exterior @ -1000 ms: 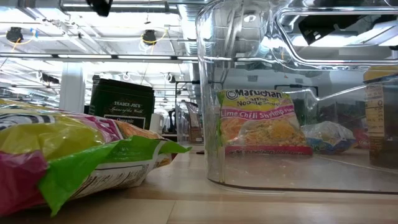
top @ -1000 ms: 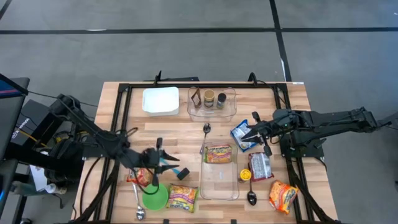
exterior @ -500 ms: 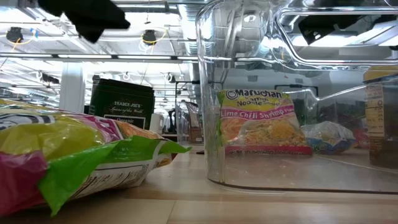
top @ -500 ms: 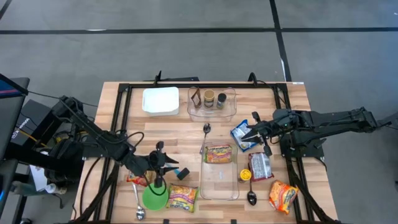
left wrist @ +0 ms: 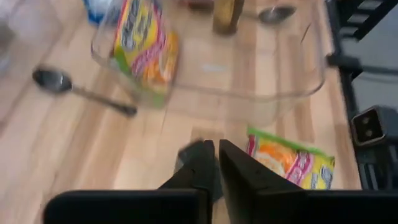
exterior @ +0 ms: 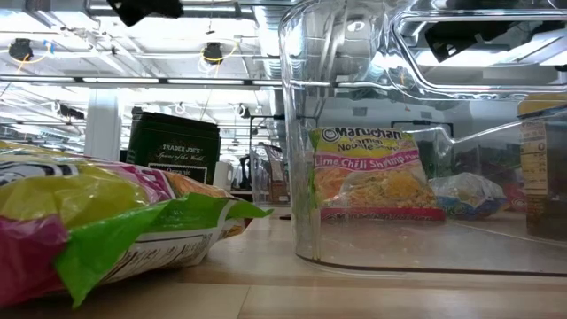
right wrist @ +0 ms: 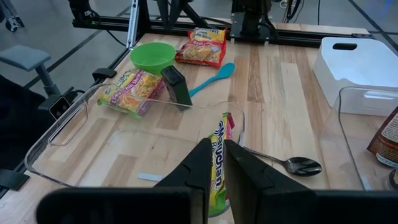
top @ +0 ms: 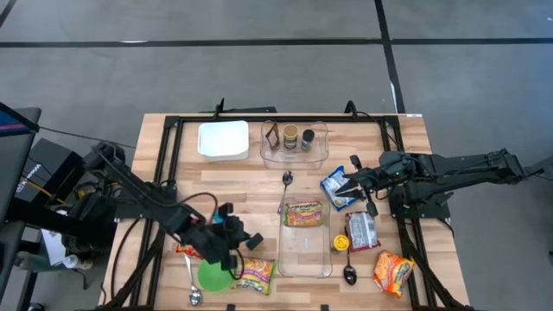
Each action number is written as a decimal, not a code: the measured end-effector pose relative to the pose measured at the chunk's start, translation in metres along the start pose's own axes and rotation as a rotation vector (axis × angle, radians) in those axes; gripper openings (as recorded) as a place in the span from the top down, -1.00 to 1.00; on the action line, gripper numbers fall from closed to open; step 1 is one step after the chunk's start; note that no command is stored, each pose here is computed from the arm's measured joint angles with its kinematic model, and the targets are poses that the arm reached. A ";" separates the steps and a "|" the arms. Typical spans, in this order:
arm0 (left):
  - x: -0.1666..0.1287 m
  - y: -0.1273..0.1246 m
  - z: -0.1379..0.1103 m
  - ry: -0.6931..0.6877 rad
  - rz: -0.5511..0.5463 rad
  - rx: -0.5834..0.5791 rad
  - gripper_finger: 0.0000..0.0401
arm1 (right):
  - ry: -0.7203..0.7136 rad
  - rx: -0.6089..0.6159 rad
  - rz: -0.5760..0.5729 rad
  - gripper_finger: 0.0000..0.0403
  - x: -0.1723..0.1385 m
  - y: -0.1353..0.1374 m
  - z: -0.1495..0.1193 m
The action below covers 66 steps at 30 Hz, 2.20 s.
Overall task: Pick & Place Food Item
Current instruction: Put the black seasoning can into the top transparent bin
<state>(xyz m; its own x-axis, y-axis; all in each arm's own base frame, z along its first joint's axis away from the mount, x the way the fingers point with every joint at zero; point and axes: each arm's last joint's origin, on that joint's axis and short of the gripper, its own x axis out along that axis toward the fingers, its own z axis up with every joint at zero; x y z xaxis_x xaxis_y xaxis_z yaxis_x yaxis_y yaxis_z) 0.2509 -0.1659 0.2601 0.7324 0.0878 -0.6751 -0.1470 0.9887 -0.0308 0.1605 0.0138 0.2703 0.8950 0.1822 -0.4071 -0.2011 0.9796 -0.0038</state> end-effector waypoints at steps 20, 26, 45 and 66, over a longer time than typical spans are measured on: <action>0.033 0.001 0.000 0.276 0.141 -0.330 1.00 | 0.001 -0.118 -0.078 0.83 0.000 -0.002 0.001; 0.033 -0.005 0.012 0.254 0.123 -0.385 1.00 | -0.043 -0.185 -0.117 0.83 0.000 -0.004 0.006; 0.052 -0.023 0.023 0.264 0.221 -0.418 1.00 | -0.060 -0.156 -0.136 0.83 -0.001 -0.007 0.007; 0.047 -0.020 0.021 0.296 0.241 -0.448 1.00 | -0.054 -0.136 -0.129 0.83 -0.001 -0.007 0.006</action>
<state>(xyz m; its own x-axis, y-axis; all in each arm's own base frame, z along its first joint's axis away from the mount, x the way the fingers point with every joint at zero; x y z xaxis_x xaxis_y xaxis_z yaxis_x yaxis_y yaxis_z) 0.3021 -0.1785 0.2446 0.4364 0.2024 -0.8767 -0.6001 0.7915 -0.1160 0.1637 0.0078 0.2765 0.9362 0.0640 -0.3457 -0.1324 0.9751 -0.1780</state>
